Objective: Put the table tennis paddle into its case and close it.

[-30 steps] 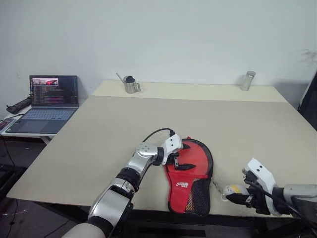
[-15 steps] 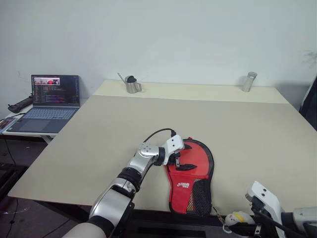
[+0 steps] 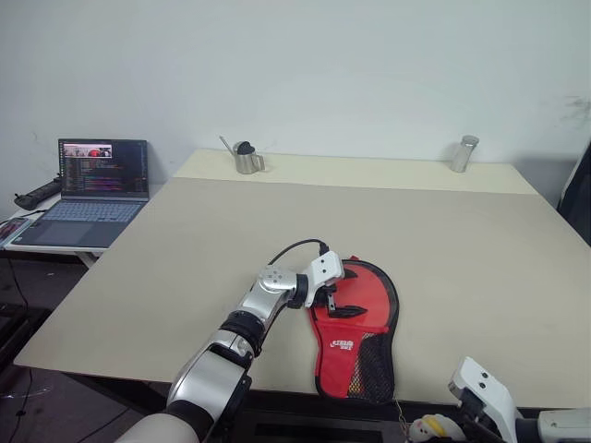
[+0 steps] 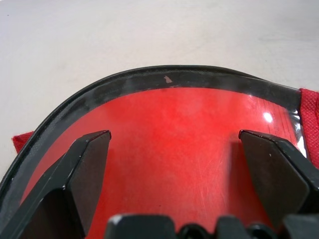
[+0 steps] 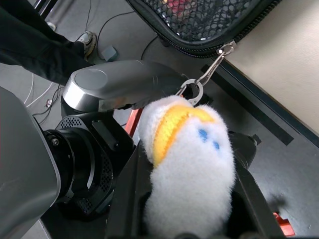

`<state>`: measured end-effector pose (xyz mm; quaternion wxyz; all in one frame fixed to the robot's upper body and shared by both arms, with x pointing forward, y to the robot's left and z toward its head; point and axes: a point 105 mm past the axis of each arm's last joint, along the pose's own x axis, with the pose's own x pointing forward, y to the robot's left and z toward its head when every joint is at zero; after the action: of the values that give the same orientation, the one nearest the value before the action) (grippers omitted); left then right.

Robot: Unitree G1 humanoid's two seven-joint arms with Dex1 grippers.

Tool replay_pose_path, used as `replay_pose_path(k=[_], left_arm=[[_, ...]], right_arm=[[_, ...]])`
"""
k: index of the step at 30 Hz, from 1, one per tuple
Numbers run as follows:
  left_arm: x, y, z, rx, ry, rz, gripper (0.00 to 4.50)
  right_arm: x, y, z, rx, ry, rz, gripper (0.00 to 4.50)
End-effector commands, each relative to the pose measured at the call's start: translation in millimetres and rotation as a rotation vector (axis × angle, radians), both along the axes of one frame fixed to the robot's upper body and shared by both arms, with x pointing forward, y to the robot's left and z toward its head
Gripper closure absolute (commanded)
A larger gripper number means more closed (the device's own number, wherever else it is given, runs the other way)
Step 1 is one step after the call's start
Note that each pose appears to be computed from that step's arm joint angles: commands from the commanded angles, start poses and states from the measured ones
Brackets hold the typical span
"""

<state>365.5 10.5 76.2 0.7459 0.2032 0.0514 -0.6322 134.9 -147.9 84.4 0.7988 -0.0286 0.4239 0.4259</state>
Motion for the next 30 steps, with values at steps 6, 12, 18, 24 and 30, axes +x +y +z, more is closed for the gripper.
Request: replay_pose_path(k=[6,12,18,24,30], left_arm=[[-17.3,8.6,-47.2,0.154,0.104,-0.019,0.0],[-17.6,7.8,-46.8,0.149,0.104,-0.02,0.0],[-17.3,7.1,-45.3,0.139,0.101,-0.019,0.0],[-14.3,12.1,-33.9,0.083,0.104,-0.015,0.0],[-6.8,26.3,-16.2,0.023,0.097,0.01,0.0]], right_arm=[[-10.8,4.7,1.3,0.014,0.012,0.062,1.87],[-4.2,-4.6,5.1,-0.003,-0.027,0.04,0.02],[37.9,-4.3,39.3,0.082,-0.236,0.034,0.02],[108.1,-11.6,77.0,0.183,-0.496,-0.084,0.02],[150.1,-6.9,91.0,0.28,-0.646,-0.094,0.02]])
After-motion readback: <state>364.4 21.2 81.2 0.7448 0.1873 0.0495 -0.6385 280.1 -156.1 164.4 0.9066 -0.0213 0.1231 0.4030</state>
